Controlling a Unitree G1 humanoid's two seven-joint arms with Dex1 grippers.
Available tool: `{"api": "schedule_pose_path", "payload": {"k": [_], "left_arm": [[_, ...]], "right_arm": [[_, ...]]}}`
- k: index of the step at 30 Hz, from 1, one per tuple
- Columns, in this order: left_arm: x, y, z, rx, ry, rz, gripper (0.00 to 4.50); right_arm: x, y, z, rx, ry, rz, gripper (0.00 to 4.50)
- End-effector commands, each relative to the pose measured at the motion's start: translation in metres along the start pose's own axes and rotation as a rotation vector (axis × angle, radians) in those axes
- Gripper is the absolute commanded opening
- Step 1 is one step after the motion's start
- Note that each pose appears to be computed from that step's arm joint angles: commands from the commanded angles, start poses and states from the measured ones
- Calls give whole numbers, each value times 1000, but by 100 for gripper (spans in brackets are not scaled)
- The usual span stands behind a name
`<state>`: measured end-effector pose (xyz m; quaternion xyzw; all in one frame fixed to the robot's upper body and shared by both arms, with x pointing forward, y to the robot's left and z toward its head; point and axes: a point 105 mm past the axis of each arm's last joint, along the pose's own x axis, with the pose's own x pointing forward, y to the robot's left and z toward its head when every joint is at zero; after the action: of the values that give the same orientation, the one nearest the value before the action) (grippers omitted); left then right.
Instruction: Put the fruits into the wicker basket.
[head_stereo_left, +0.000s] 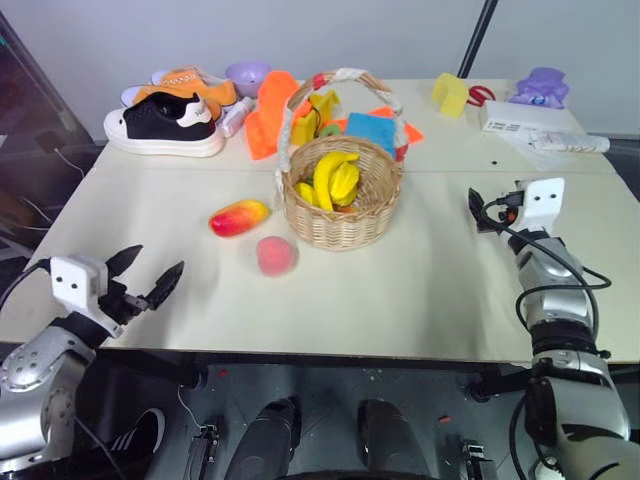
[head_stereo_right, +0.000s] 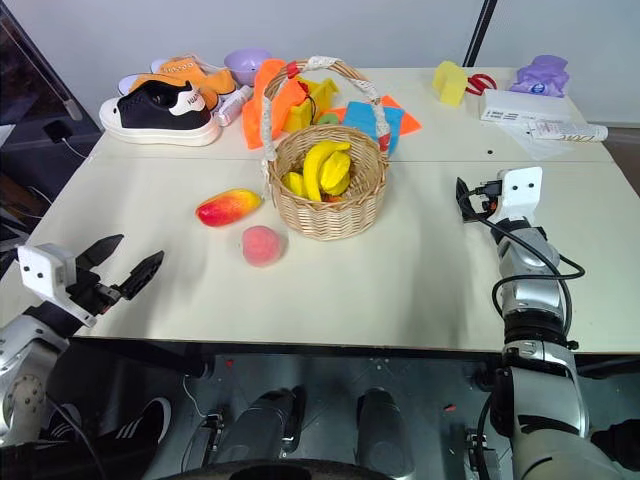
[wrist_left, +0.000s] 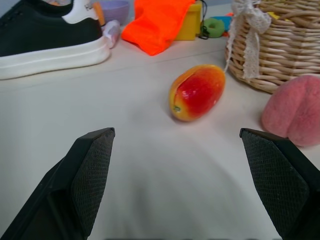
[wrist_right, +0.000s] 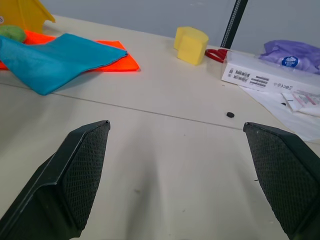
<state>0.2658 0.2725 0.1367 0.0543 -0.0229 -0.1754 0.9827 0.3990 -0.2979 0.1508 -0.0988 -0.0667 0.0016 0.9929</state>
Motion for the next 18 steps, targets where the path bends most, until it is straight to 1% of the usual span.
{"api": "schedule_pose_path", "payload": {"k": [1,4,9,18], "left_arm": [[1,2,7,47,-17,2,432],[3,3,6,60,-3,10,432],[5,0,10,46,-35,-25,432],[8,-2,9,46,-34,-34,432]], "right_arm": [[1,-4,18,-12,-61,-12,446],[0,-2,18,-15,-62,-5,446],[0,2,19,-15,-65,10,446],[-1,7,23,0,-81,32,446]]}}
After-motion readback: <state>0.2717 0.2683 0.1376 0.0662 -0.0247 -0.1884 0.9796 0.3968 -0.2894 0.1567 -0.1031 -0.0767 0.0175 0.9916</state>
